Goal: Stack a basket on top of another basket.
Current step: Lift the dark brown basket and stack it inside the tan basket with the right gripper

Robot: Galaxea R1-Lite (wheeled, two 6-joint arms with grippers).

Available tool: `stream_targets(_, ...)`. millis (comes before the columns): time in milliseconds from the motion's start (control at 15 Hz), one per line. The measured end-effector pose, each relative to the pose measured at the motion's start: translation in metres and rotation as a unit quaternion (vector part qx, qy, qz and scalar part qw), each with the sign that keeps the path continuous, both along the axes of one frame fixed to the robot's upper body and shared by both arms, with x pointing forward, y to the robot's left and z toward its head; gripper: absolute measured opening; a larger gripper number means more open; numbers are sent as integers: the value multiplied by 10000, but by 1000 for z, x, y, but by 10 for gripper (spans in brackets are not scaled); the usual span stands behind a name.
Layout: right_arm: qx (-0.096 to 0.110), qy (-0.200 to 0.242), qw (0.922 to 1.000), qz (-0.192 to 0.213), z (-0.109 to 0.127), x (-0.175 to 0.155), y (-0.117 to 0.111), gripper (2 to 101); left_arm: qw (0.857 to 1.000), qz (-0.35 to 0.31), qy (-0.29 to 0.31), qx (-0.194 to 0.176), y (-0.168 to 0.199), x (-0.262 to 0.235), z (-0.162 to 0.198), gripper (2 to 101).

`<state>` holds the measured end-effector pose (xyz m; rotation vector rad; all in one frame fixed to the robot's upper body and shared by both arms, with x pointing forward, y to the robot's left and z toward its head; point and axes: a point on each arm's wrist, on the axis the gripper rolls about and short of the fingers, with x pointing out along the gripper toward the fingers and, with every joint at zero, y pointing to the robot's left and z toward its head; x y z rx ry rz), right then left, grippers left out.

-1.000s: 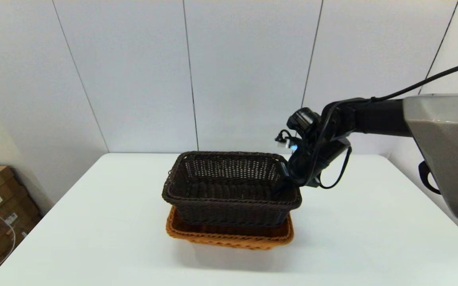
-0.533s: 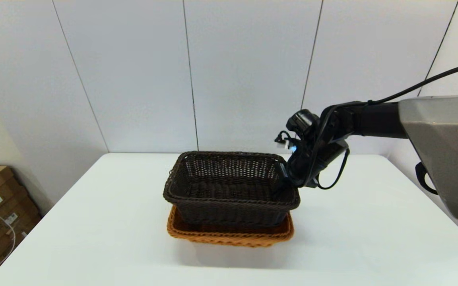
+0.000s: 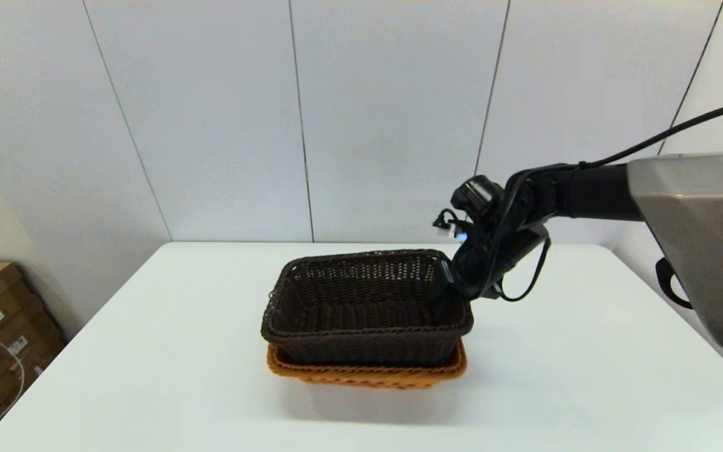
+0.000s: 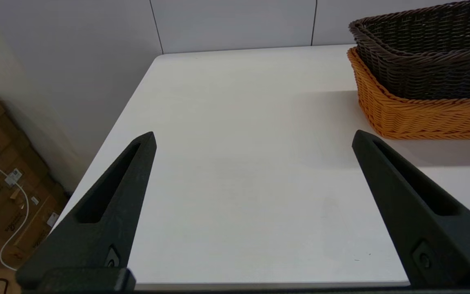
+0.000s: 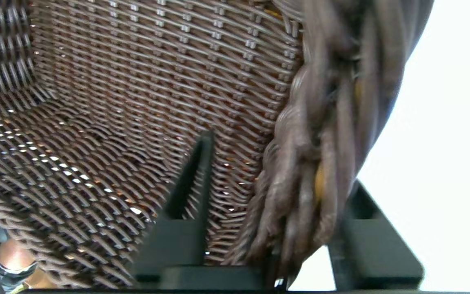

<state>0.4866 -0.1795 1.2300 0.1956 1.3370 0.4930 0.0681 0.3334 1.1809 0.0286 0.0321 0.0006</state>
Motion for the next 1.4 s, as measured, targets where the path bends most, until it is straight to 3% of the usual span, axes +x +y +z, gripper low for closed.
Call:
stream_targets(267,28,-65,10000,31,6,-2,-1,681,10000,0,-1,2,0,0,0,978)
stream_targets(533,84,-130,9999,27,17,-7,-2,800,10000,0,2,-4,0,0,0,978)
stream_targets(1067,139,-461,9988,49,45,-18,-2,915,10000,0,0,-7,0,0,0,978)
stream_targets(1400,211,-633,9977,-145,63,-21,-19,945,10000,0,2,0,0,0,0,978)
